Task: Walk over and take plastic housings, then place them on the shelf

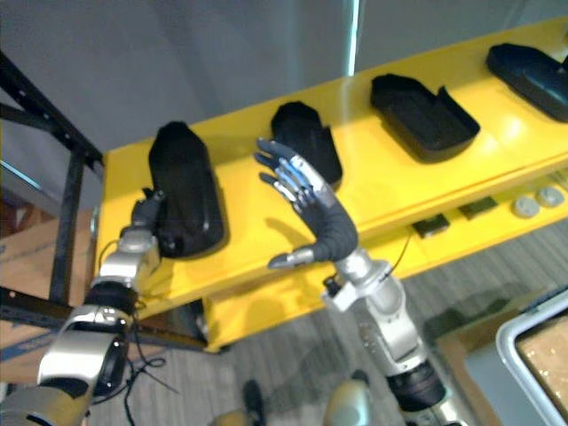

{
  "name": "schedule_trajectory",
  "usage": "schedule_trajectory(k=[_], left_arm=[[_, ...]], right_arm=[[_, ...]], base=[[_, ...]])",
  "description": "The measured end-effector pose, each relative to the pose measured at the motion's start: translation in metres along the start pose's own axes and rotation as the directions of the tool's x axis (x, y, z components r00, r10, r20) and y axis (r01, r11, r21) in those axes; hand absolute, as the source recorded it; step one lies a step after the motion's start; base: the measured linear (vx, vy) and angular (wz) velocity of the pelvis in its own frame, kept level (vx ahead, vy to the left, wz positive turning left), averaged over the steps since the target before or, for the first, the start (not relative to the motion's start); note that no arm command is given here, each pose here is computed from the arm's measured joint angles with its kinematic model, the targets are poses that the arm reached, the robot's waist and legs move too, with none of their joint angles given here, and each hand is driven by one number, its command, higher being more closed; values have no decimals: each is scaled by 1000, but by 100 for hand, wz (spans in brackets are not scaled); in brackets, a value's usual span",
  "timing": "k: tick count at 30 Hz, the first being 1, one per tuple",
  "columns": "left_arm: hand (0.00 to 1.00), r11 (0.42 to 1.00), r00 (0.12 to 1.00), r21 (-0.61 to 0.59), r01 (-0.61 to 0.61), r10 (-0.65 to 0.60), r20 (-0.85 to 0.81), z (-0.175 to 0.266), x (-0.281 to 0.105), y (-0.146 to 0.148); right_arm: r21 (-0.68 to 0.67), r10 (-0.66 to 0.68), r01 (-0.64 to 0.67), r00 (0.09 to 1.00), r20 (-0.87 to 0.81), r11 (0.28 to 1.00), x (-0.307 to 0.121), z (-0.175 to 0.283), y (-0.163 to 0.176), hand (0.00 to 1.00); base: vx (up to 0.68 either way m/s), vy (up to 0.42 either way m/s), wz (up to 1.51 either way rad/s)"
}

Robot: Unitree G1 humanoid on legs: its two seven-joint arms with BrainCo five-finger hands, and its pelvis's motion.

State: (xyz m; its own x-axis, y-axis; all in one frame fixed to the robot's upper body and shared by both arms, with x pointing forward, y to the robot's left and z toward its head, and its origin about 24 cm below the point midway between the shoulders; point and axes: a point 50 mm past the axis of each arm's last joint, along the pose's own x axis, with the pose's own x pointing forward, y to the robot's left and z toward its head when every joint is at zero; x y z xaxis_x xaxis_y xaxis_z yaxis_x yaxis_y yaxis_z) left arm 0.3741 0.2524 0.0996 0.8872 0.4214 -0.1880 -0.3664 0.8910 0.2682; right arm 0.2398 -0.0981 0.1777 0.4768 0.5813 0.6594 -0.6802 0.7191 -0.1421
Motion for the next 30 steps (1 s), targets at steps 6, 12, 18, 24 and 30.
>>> schedule_trajectory(k=[6,12,18,24,30], left_arm=[[100,999,999,15,-33,33,-12,7,4,13],[100,996,996,-16,-85,85,3,23,8,24],[0,990,991,-53,-127,129,28,39,9,34],[0,988,992,-109,-114,118,39,45,8,33],[0,976,987,-153,-154,159,18,43,7,31]], right_arm=[[1,1,-1,1000,16,1000,2,4,2,0],[35,56,-57,998,38,998,8,8,16,0],[57,88,-92,994,60,994,10,12,26,0],[72,95,-103,990,100,992,13,18,33,0],[81,34,-41,996,83,996,4,14,31,0]], base=[[-6,-4,-3],[-64,-14,-13],[-7,-6,-1],[45,-7,6],[3,-5,14]])
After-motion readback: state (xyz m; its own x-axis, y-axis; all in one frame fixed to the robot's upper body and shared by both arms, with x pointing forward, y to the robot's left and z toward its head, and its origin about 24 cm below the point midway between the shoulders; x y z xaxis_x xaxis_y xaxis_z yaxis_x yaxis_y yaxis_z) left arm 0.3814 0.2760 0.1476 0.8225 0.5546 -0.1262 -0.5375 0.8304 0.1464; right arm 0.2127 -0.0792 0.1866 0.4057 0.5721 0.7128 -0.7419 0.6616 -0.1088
